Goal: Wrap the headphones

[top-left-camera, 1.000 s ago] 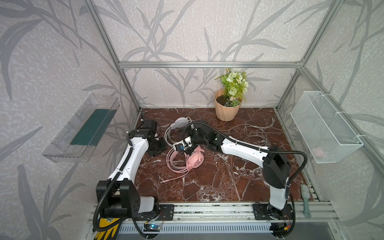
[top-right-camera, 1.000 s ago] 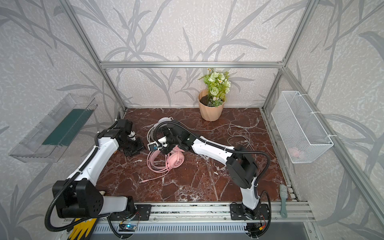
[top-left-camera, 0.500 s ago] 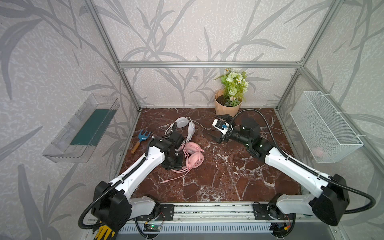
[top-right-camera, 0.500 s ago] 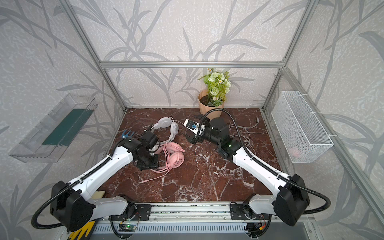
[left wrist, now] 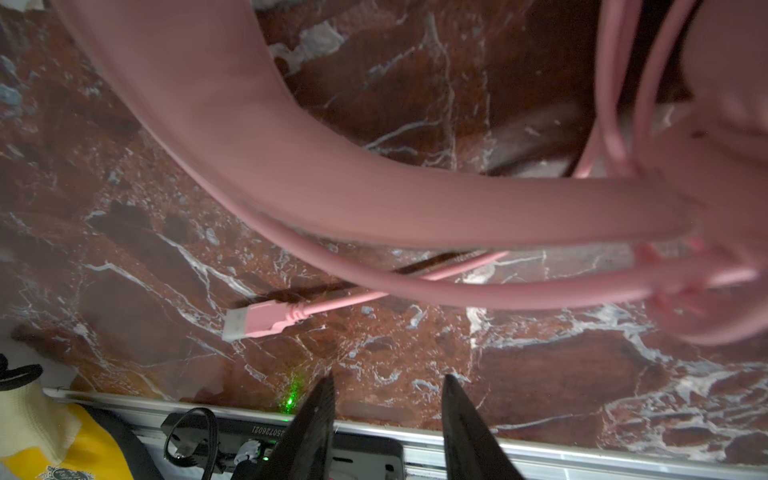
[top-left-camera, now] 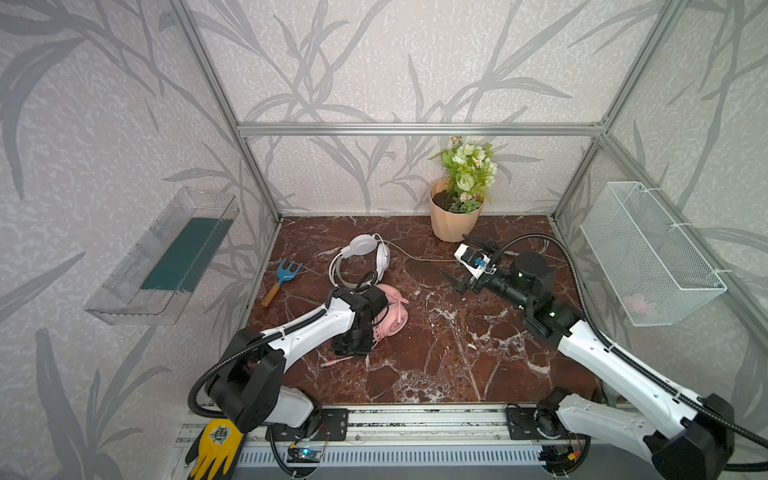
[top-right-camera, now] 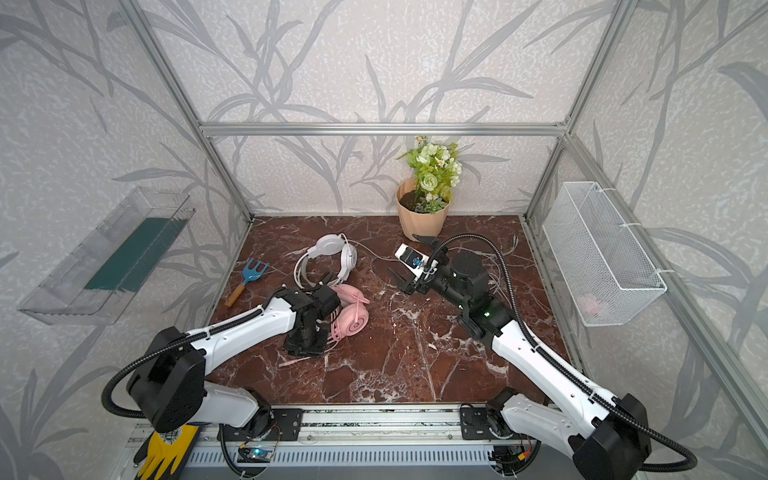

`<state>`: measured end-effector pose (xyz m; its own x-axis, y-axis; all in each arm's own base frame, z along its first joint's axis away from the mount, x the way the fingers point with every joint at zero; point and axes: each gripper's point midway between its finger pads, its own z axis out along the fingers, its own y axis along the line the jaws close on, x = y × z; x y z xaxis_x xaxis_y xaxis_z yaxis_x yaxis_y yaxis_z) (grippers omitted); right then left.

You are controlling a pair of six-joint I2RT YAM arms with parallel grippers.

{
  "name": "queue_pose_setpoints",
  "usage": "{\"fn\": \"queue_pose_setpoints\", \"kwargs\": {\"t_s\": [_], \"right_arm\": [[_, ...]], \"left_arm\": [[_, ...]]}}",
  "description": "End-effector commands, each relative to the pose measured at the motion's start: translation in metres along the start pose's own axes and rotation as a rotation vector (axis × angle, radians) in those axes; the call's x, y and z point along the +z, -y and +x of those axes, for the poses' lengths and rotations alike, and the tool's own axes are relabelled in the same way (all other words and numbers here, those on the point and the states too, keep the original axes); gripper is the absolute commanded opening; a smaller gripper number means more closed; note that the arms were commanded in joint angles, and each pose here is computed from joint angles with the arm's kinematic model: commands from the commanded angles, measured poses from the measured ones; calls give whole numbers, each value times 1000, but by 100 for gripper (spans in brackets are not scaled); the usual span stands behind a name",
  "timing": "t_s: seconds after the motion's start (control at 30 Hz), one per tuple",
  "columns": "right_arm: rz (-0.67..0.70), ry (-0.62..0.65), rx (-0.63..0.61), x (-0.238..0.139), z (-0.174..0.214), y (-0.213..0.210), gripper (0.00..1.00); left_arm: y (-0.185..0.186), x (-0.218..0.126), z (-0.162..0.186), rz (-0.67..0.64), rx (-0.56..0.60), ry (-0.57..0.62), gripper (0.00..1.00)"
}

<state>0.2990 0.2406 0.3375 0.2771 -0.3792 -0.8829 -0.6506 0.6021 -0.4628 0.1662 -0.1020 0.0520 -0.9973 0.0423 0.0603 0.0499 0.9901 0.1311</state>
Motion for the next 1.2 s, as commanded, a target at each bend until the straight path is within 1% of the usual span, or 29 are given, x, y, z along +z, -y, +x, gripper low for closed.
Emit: {"fn": "queue_pose_setpoints", "kwargs": {"t_s": [0.0,0.07,0.13,0.27,0.37,0.43,0.5,0.53,0.6,0.7,0.77,0.9,1.07,1.17], "right_arm": [[29,7,7,-3,1,5,99],[31,8,14,-3,1,6,99],[35,6,25,-3,2,7,99],[41,-10,39,-3,9,8,99],[41,-13,49,-2,11,7,99],[45,-15,53,-2,12,9,99],[50,-19,59,-2,14,9,99],[51,-20,59,-2,14,10,99],[57,-23,62,-2,15,11,99],[62,-27,63,-3,15,12,99],[64,-34,62,-5,17,12,99],[69,-43,58,-8,19,12,99],[74,-50,52,-10,23,12,99],[79,-54,48,-10,24,13,99]], "left_arm": [[-4,8,-4,-38,-26,17,43],[2,3,-9,1,-32,40,42],[9,-9,-17,52,-31,95,42],[-4,-44,-32,55,-82,240,44],[-18,-70,-48,77,-169,362,46],[-34,-76,-56,90,-267,382,50],[-50,-69,-65,102,-363,363,51],[-56,-66,-69,103,-386,359,51],[-62,-59,-83,100,-405,355,51],[-58,-48,-102,146,-423,310,51],[-53,-44,-111,177,-423,275,51],[-43,-35,-123,214,-399,245,54],[-47,-11,-116,139,-349,143,53],[-56,0,-108,63,-315,83,53]]}}
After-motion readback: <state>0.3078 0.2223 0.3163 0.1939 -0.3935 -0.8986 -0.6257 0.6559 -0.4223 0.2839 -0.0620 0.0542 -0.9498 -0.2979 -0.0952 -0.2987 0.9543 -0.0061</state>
